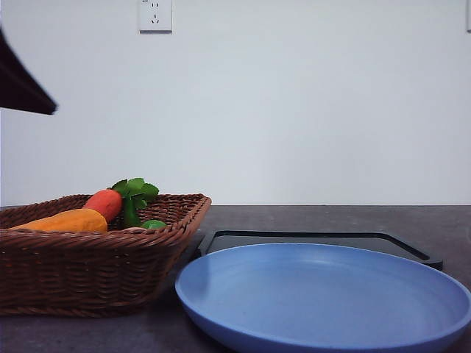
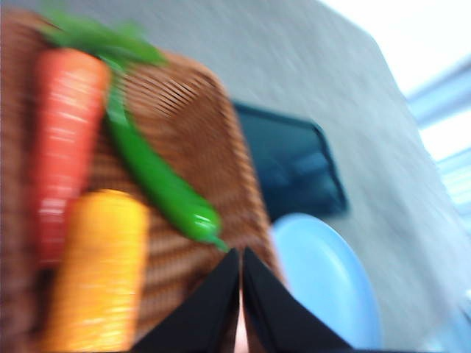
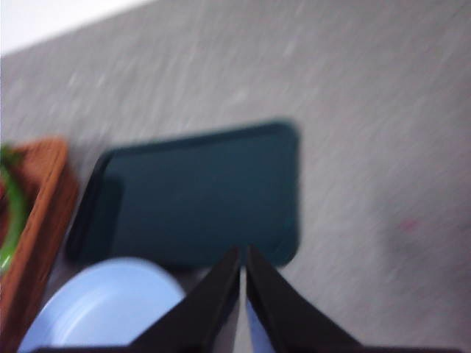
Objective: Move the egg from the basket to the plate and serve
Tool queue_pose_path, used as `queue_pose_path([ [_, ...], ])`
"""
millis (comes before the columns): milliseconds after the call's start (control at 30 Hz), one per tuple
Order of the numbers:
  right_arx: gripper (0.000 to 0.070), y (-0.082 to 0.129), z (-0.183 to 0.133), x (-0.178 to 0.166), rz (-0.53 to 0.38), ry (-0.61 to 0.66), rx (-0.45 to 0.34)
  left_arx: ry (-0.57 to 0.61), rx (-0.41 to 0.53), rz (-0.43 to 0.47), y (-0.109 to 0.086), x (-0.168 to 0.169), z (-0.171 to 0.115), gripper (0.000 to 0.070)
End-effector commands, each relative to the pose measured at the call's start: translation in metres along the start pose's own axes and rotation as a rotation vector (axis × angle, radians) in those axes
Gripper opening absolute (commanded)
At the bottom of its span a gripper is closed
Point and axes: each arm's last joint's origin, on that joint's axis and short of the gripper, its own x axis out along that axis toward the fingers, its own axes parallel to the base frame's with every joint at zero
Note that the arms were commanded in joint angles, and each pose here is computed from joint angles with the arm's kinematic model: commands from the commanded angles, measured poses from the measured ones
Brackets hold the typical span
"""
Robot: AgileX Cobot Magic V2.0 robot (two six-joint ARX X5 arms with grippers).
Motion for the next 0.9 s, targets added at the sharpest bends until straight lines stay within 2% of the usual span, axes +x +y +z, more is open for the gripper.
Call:
queue_pose_path([
  [0,0.0,0.001,0.003,0.003,0.034,0.034,-0.008,0.028,0.034,-0.033,-0.002,0.005,0.003,0.0003],
  [67,0.0004,-0.001,0.001,0.01,0.056,0.094,0.014,0.061,0.03,-0.045,-0.002,0.012,0.001,0.0022],
  [167,0.012,-0.004,-0.003,0.017,0.078,0.169,0.046,0.096,0.024,-0.05,-0.001,0.018,-0.001,0.0156],
  [267,0.025,-0.007,-0.006,0.022,0.059,0.228,0.078,0.111,0.022,-0.054,-0.002,0.021,-0.003,0.0296],
  [500,0.0258,-0.013,-0.012,0.034,0.026,0.314,0.113,0.116,0.022,-0.058,-0.003,0.021,-0.003,0.0308],
  [867,0.0257,-0.014,-0.026,0.078,0.042,0.511,0.097,0.115,0.023,-0.058,-0.003,0.021,-0.003,0.0308],
])
